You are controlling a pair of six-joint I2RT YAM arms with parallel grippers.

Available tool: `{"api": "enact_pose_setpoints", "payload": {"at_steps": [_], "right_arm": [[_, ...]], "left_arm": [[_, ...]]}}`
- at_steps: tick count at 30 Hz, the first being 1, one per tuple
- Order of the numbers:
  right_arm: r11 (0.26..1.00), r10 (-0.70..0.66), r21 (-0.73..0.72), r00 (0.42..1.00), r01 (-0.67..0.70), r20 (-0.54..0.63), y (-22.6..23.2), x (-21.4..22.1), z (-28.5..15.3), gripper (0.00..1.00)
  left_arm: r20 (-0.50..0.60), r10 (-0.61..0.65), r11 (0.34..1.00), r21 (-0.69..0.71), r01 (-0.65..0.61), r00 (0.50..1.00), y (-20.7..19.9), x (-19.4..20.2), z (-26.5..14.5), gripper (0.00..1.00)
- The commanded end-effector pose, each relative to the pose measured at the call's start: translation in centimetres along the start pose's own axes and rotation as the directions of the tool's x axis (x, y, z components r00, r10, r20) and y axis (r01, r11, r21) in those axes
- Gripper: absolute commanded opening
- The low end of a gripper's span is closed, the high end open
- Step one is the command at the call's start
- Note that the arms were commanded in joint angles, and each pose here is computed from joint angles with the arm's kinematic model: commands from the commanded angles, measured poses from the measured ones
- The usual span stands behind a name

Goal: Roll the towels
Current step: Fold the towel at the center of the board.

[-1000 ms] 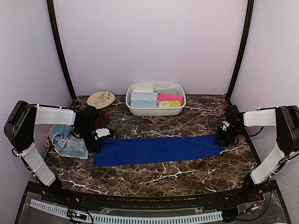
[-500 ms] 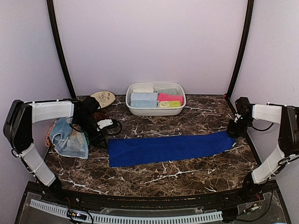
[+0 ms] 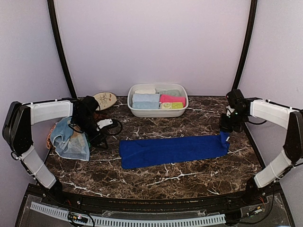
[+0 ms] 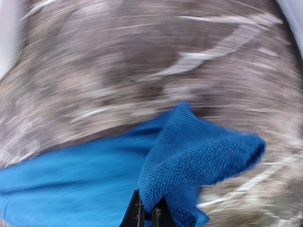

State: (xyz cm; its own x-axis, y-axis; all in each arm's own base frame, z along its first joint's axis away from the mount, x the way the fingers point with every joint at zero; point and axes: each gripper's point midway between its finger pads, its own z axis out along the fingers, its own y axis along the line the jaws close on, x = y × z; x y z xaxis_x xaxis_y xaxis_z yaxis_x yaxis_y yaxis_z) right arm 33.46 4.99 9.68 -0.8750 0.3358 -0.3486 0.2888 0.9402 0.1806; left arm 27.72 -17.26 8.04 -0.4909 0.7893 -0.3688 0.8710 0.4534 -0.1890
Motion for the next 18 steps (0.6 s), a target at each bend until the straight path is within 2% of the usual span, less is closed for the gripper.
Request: {"api": "enact_pose_setpoints", "payload": {"at_steps": [1,7,18], "right_arm": [[0.977,-0.079,-0.194,0.996,0.084,0.034,9.0,0.8,-3.2,0.0],[0.905,-0.234,-0.358,0.972,0.229,0.031,19.9,4.5,-5.1,0.0],[0.755,-0.502,-0.507,0.864,0.416,-0.039,35.8,15.0,-3.5,0.0]], "left_arm": [[0.048,-0.04,0.999,-0.01,0.04,0.998,1.0,-0.6,-2.0,0.58],[0.074,-0.099,0.994,-0.029,0.101,0.992,2.6,0.5,-2.9,0.57],[0.09,-0.131,0.987,-0.078,0.138,0.987,3.6,2.1,-3.9,0.55]]}}
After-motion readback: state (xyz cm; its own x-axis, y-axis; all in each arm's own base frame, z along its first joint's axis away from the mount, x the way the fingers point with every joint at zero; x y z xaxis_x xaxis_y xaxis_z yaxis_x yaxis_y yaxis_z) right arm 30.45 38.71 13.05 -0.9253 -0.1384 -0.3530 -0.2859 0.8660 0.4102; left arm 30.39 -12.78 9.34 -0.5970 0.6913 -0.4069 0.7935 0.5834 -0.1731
